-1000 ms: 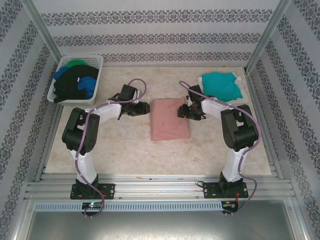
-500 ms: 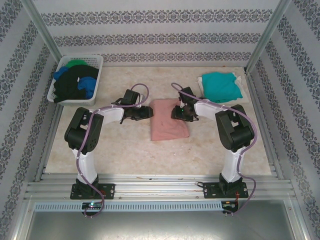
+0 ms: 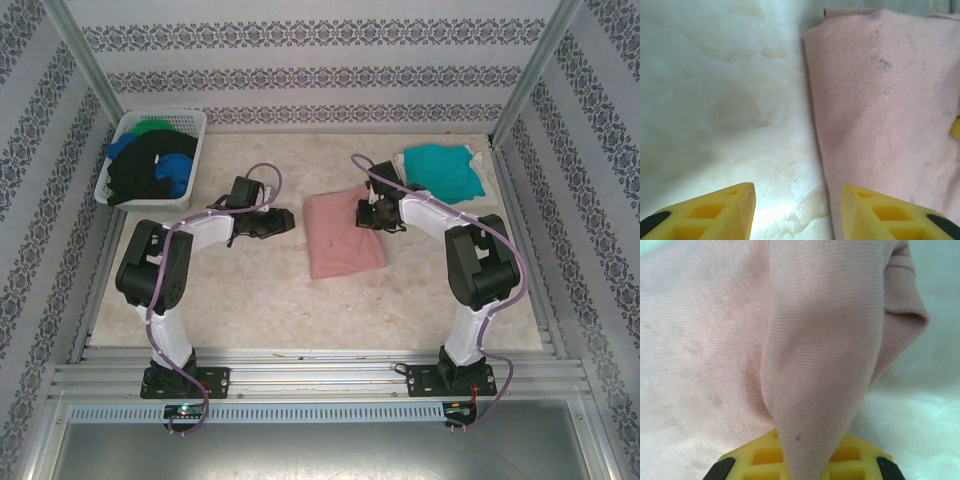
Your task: Fold and stack the t-shirts
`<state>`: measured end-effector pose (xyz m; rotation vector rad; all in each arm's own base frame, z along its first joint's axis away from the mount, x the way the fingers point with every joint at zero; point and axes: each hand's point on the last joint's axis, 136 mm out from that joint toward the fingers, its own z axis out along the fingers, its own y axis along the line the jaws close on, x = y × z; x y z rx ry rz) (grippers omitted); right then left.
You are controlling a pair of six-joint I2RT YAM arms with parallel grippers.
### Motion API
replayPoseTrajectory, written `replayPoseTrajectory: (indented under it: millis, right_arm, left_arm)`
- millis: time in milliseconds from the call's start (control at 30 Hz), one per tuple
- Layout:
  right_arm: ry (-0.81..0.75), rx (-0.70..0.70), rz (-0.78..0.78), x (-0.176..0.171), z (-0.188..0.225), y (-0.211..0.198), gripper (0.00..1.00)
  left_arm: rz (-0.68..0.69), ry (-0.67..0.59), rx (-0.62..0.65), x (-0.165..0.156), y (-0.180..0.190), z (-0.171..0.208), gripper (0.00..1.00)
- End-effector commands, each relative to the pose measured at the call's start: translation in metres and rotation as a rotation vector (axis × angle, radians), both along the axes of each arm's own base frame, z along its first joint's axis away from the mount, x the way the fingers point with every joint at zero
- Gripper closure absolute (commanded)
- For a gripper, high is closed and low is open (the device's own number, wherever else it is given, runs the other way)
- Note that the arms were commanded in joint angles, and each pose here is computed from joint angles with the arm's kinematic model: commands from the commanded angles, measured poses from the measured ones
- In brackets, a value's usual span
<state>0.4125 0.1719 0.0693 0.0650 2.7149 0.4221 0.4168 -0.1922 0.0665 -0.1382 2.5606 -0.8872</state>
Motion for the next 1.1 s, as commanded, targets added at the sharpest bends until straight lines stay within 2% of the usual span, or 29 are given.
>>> replayPoseTrajectory:
  millis: [0, 233, 433, 600, 733, 933, 1067]
  right_arm:
    - [-0.115, -0.072, 0.028, 0.012, 0.046, -0.012, 1.00]
    - [-0.186, -0.178, 0.028, 0.024, 0.075, -0.030, 1.00]
    - [-0.259, -0.269, -0.008, 0.048, 0.110, -0.059, 1.00]
    - [-0.323, -0.256, -0.048, 0.077, 0.141, -0.082, 1.00]
    - [-0.308, -0.217, -0.068, 0.098, 0.154, -0.097, 1.00]
    - [-0.368, -0.146, -0.039, 0.118, 0.196, -0.085, 1.00]
    - [-0.392, -0.153, -0.060, 0.133, 0.207, -0.103, 1.00]
  left_arm:
    - [0.001, -0.043, -0.008, -0.001, 0.013, 0.017, 0.51]
    - [0.039, -0.036, -0.008, -0.004, 0.033, 0.016, 0.52]
    - [0.052, -0.027, -0.009, -0.005, 0.038, 0.014, 0.52]
    - [0.066, -0.016, -0.003, -0.006, 0.045, 0.011, 0.52]
    - [0.075, -0.013, 0.002, -0.010, 0.049, 0.010, 0.52]
    - [0.094, 0.002, 0.010, -0.015, 0.059, 0.004, 0.52]
    - [0.104, 0.005, 0.007, -0.016, 0.063, 0.003, 0.52]
